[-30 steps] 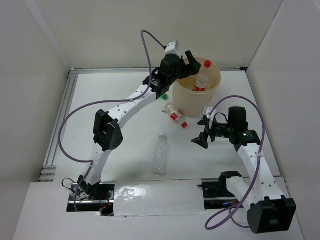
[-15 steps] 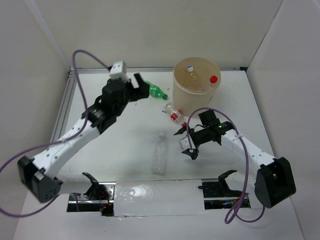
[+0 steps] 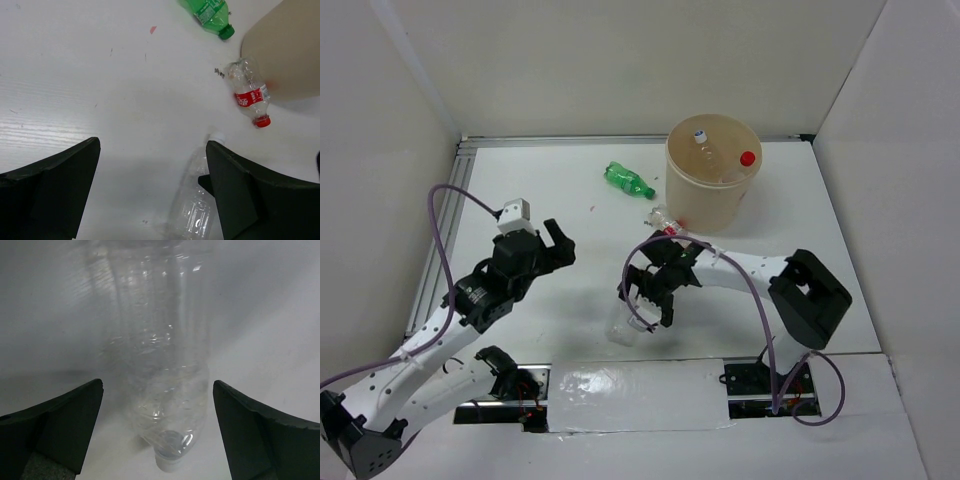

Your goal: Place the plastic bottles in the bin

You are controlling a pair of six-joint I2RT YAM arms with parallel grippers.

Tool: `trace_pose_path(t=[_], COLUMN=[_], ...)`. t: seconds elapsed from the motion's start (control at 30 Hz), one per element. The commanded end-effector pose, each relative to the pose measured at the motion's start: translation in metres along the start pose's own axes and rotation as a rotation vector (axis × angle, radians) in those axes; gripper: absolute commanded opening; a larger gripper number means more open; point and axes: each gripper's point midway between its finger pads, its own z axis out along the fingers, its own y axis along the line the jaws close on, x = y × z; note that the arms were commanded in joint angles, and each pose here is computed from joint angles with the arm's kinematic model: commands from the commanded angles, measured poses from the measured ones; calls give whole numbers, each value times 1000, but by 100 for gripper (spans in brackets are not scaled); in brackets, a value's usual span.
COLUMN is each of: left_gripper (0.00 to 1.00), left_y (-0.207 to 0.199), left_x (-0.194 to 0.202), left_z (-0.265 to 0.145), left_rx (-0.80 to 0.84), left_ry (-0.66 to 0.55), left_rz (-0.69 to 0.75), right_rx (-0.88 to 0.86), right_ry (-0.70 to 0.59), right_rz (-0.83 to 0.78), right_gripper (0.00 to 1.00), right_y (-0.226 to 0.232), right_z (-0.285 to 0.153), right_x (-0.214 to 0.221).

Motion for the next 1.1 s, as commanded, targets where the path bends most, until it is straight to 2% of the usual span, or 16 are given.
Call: trace_pose_path(t=[0.0, 0.1, 0.13, 0.2, 0.27, 0.33, 0.4, 0.43, 0.53, 0.63, 0.73, 0.77, 0.9, 0.93, 1.07], left_gripper=[100, 100, 100, 100, 100, 100, 100, 100, 100, 100, 100, 100, 100, 100, 100], left_y=[4, 6, 7, 6, 7, 1, -3, -7, -15, -20, -30, -31, -55, -53, -79], left_x=[-6, -7, -4, 0, -2, -4, -6, -5, -8, -12, -22, -18, -35, -25, -23], left_z=[-3, -6, -4, -3, -2, 0, 3, 5, 14, 26, 38, 47, 72, 93, 136], left_rx=[-23, -15, -20, -14, -22, 0, 22, 42, 72, 94, 146, 144, 214, 183, 235], left_ry=[-28, -33, -27, -21, -26, -23, -24, -9, 14, 36, 33, 55, 74, 119, 198], left_rz=[-38, -60, -70, -79, -111, -155, -191, -209, -305, -393, -441, -451, -484, -491, -525], right_rx=[-116, -196, -196, -208, -164, -64, 61, 141, 430, 677, 841, 908, 1062, 1076, 1073], right_ry=[27, 7, 8, -23, -57, -71, -114, -122, -93, -72, -35, -30, 21, 33, 28], right_rz=[-83, -44, -31, 32, 89, 204, 300, 396, 474, 629, 686, 753, 853, 882, 1044], right_gripper=[96, 83, 69, 55, 39, 34, 32, 32, 32, 33, 34, 34, 37, 37, 42], right_y=[6, 28, 28, 35, 21, -15, -54, -77, -157, -209, -224, -225, -217, -212, -179], right_z=[8, 17, 16, 17, 12, -7, -29, -48, -122, -205, -266, -287, -341, -346, -355], right_x=[10, 8, 8, 0, -9, -20, -29, -34, -26, -6, 19, 33, 70, 82, 125])
